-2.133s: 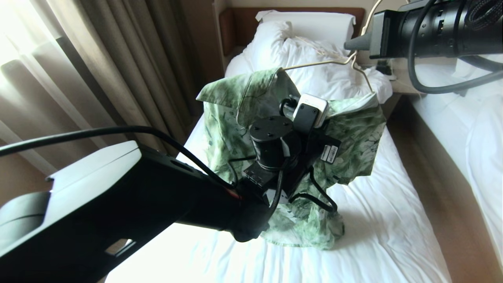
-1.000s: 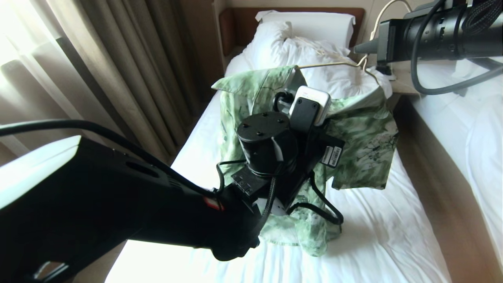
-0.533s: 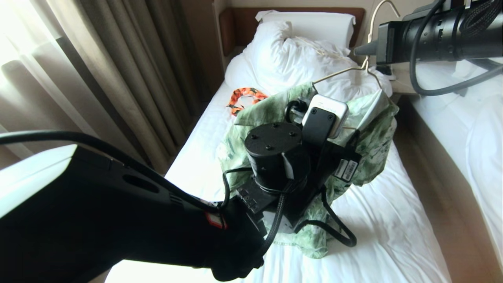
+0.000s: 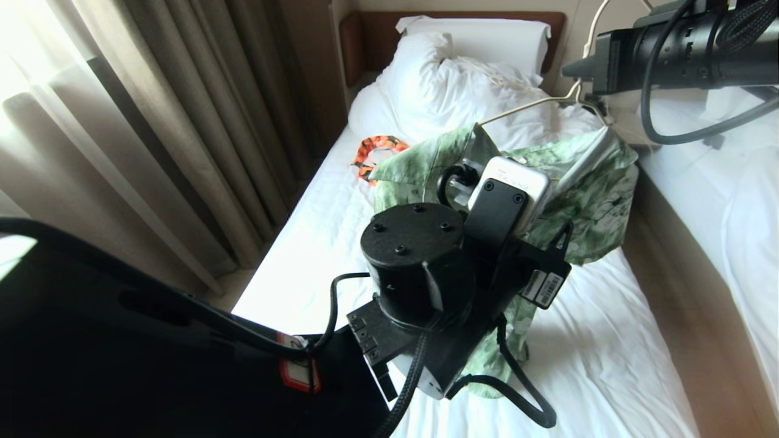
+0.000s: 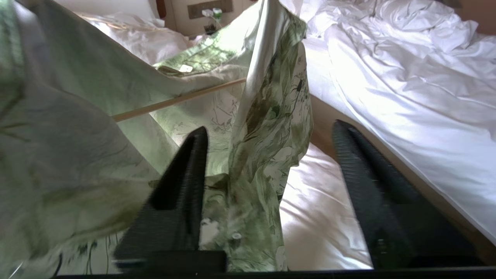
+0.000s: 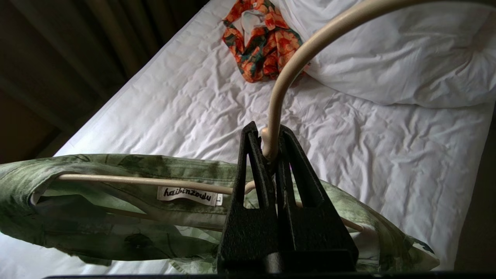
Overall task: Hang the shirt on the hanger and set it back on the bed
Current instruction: Take the clothes hanger out of the clothes
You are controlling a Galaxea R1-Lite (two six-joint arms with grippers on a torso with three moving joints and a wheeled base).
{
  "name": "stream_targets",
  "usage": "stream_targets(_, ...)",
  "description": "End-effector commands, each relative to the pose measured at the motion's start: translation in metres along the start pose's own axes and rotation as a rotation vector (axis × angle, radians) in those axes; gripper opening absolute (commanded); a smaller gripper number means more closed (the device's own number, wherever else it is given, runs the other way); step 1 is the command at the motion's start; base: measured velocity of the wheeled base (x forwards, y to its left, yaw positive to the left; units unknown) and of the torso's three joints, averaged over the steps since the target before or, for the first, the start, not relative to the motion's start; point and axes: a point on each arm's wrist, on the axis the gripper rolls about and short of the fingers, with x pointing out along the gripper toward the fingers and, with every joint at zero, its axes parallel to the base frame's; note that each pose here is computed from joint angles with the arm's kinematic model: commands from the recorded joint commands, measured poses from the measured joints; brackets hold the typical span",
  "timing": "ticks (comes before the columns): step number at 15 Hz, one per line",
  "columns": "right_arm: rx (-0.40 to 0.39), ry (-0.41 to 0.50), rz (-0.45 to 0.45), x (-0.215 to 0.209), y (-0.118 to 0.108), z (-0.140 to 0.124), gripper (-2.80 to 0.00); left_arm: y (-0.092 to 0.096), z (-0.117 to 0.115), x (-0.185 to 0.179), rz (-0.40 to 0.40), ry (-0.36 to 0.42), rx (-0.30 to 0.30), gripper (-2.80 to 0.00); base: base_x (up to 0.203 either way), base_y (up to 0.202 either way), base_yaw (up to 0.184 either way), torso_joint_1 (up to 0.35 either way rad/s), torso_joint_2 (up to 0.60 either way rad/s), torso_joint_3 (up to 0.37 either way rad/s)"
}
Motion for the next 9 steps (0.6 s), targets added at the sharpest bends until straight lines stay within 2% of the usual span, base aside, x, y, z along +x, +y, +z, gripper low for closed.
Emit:
stream_targets(1, -0.008, -0.005, -0.016, -0.001, -0.003, 0.001, -2.80, 0.009, 0.012, -0.016, 0.009, -0.010, -0.003, -2.80, 0.000, 0.000, 0.000, 0.000, 0.00, 0.000)
stream_targets(3, -0.009, -0.035, -0.059, 0.000, -0.005, 0.004, -2.80, 0.024, 0.007, -0.029, 0.027, 0.027, 0.009, -2.80, 0.000, 0.000, 0.000, 0.000, 0.00, 0.000)
stream_targets(6, -0.011, -0.083, -0.078, -0.002, -0.004, 0.009, -2.80, 0.063, -0.002, -0.048, 0.120, 0.082, 0.007, -2.80, 0.000, 0.000, 0.000, 0.000, 0.00, 0.000)
stream_targets(9, -0.027, -0.106, -0.089, -0.010, -0.003, 0.015, -2.80, 0.108, -0.001, -0.073, 0.280, 0.109, 0.010, -2.80, 0.000, 0.000, 0.000, 0.000, 0.00, 0.000)
